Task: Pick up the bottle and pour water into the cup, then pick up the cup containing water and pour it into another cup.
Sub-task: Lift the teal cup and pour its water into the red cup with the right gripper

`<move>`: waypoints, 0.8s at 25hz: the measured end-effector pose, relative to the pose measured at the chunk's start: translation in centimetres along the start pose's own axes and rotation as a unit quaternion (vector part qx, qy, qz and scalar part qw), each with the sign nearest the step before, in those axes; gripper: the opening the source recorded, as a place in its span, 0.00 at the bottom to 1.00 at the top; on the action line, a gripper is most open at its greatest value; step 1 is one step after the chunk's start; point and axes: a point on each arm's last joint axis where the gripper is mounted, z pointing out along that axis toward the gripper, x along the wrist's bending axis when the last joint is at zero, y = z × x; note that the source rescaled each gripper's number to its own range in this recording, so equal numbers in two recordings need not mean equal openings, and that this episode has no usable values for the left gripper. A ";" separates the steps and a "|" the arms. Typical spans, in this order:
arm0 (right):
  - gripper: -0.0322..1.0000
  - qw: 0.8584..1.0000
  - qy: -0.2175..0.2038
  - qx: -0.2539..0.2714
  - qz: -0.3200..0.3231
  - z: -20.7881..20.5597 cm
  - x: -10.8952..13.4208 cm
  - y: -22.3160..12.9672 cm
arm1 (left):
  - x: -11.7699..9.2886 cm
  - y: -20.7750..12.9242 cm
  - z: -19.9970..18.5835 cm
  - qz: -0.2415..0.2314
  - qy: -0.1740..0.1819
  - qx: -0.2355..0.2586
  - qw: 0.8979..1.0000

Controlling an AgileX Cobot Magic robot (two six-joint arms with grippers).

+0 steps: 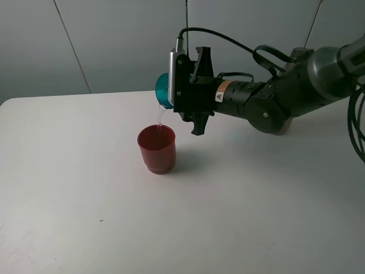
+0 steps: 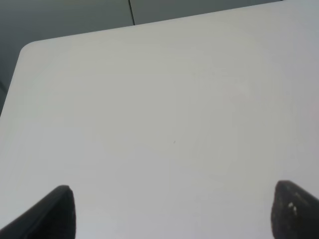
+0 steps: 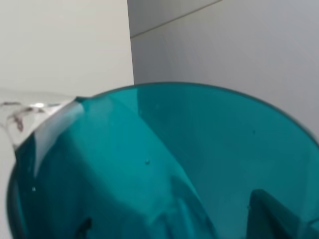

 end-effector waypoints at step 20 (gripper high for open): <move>0.06 0.997 -0.001 0.005 -0.079 0.4 -0.8 0.1 | 0.0 0.0 0.0 0.000 0.000 0.000 1.000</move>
